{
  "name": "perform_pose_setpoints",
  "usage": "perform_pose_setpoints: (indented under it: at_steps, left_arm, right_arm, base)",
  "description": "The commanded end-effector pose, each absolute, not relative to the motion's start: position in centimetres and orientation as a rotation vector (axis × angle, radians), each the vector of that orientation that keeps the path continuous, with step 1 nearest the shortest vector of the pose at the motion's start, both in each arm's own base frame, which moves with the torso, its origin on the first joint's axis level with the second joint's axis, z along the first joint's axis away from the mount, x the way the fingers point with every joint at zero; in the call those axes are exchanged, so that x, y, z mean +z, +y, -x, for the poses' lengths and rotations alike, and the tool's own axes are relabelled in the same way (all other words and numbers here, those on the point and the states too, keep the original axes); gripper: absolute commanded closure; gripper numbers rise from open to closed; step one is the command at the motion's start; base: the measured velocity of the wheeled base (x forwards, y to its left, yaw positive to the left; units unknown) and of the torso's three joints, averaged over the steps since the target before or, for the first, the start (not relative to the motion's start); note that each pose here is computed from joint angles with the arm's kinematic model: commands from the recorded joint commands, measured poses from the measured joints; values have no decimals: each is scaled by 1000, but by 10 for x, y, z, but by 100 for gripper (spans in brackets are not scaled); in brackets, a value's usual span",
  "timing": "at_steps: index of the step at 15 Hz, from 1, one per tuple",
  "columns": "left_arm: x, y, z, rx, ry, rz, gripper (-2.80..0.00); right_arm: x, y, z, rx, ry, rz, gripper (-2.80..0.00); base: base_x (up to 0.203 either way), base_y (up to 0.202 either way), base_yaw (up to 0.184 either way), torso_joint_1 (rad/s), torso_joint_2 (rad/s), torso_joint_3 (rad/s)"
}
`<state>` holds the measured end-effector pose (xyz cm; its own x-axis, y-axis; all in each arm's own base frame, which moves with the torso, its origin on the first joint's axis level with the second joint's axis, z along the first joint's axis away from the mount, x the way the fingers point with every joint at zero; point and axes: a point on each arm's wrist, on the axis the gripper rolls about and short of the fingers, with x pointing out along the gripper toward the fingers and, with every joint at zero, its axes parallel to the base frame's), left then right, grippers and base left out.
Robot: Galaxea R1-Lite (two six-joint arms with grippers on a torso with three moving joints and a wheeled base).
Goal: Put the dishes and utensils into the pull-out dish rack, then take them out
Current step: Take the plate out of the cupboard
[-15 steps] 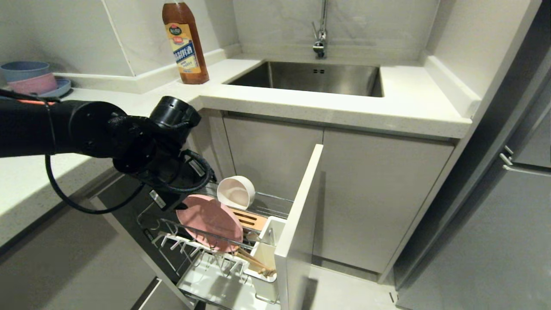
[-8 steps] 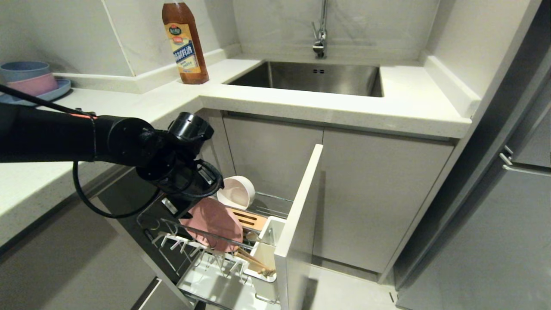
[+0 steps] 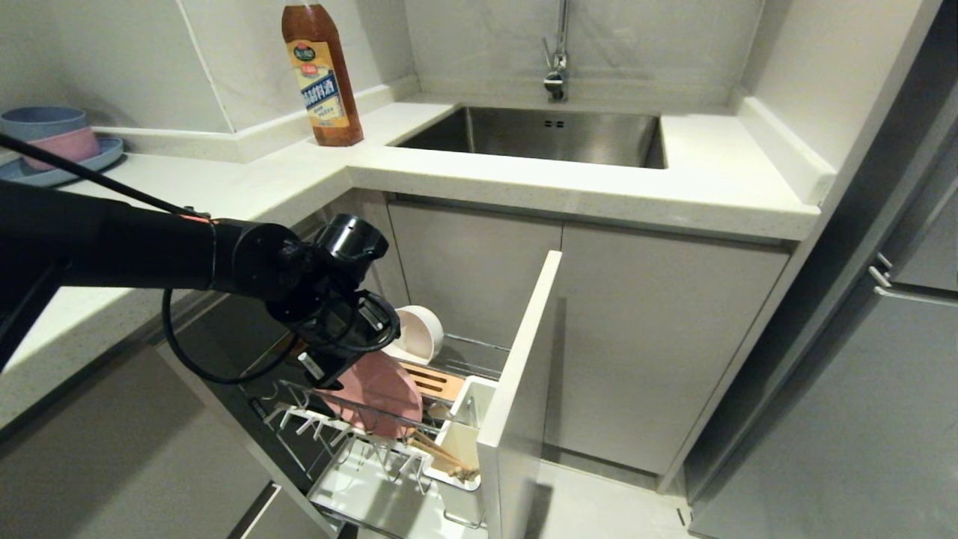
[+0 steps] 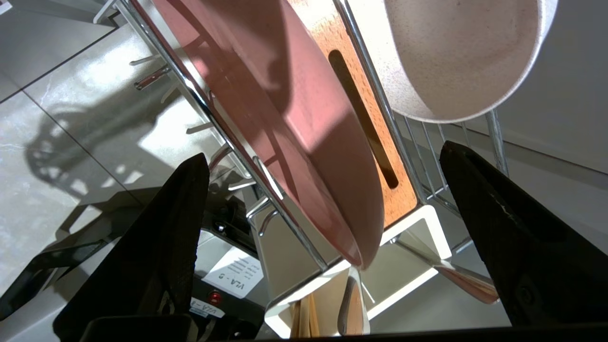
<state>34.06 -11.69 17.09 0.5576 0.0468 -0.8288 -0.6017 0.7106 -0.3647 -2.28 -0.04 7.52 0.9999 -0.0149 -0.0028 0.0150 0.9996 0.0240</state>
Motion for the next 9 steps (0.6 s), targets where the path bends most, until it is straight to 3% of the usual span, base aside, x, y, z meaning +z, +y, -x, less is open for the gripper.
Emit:
perform_pose_setpoints:
  at_steps: [1, 4, 5, 9]
  left_arm:
    - [167, -117, -342, 433, 914, 692, -280]
    - [164, -117, -344, 435, 919, 690, -280]
    - [163, -118, -344, 437, 921, 688, 0]
    - [165, -118, -345, 434, 916, 689, 0]
  right_arm:
    - [74, 0, 23, -15, 6, -24, 0]
    - [75, 0, 23, -15, 5, -24, 0]
    - [75, 0, 23, -14, 5, -24, 0]
    - [74, 0, 23, -14, 6, -23, 0]
  base:
    - [0, 0, 0, 0, 0, 0]
    - [0, 0, 0, 0, 0, 0]
    - [0, 0, 0, 0, 0, 0]
    - [0, 0, 0, 0, 0, 0]
